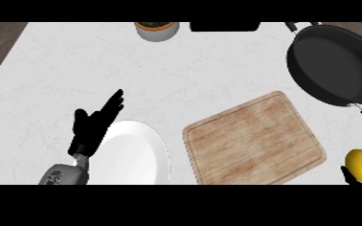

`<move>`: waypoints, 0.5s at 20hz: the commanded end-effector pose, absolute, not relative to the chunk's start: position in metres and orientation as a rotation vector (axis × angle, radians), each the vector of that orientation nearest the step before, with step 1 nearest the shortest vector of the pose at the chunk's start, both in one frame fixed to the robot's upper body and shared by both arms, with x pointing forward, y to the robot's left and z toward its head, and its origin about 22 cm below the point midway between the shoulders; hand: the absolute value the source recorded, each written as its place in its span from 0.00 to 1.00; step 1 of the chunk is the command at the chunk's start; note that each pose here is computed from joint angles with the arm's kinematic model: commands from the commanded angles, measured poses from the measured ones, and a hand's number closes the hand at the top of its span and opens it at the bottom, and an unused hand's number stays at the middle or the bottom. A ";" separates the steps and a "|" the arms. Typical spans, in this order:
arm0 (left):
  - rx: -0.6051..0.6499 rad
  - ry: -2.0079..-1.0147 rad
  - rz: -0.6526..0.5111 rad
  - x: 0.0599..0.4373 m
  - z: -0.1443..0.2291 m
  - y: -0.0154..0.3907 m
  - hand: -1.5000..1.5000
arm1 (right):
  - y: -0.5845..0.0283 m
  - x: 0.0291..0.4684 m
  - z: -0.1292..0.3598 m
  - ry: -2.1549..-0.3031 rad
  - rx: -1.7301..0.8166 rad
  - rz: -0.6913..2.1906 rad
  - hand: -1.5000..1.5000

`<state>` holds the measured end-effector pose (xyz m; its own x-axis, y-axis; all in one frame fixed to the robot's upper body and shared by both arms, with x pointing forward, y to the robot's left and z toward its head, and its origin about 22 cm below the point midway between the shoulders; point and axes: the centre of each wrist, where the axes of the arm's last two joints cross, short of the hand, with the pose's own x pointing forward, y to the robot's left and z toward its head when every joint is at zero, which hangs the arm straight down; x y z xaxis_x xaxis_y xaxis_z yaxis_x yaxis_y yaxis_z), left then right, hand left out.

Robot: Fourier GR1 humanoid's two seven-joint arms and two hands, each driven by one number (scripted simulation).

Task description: Pick the lemon from the cutting board and place it in the pot

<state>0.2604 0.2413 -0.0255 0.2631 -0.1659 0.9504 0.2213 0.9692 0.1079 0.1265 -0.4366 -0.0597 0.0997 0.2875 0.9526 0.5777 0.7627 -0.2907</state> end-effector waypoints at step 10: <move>-0.043 -1.276 -0.269 0.237 -0.027 0.226 0.50 | -0.523 0.117 -0.007 -1.497 -1.025 -0.121 1.00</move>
